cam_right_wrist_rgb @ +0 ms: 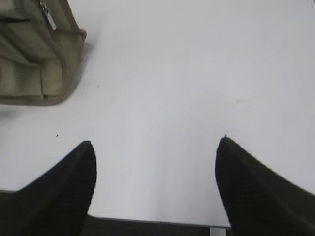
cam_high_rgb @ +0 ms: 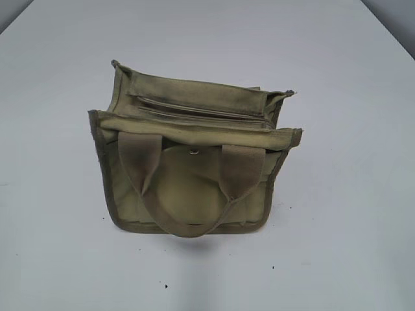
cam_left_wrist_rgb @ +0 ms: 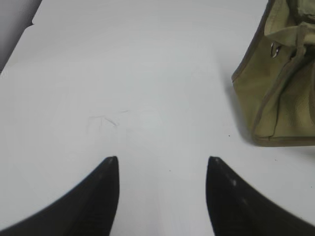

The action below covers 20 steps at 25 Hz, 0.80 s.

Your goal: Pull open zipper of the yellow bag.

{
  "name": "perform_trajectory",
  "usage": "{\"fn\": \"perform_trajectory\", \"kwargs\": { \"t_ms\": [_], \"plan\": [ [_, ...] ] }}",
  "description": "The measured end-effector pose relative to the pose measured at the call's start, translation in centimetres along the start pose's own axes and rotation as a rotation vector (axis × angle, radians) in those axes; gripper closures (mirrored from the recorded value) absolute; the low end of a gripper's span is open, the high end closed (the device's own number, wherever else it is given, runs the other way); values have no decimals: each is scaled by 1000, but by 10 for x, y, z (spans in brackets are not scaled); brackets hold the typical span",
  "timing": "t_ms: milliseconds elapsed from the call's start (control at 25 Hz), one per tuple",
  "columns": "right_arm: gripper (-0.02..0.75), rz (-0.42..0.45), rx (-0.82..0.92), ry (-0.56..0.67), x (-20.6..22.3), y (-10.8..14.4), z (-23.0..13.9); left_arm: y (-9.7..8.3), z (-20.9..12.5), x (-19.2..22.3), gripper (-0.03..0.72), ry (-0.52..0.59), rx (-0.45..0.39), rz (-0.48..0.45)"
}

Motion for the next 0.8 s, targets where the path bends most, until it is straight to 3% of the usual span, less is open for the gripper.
{"fn": "perform_trajectory", "kwargs": {
  "t_ms": [800],
  "plan": [
    [155, 52, -31, -26, -5, 4, -1, 0, 0, 0, 252, 0, 0, 0]
  ]
}}
Point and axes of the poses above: a point on each arm's last joint axis where the gripper is mounted, x pointing out along that axis toward the gripper, y along the wrist's bending axis when the last joint is at zero, z = x × y, the point moved 7 cm from there along x, pointing out along that axis toward the gripper, and after that the axes turned 9 degrees about x, right-handed, at the moved point
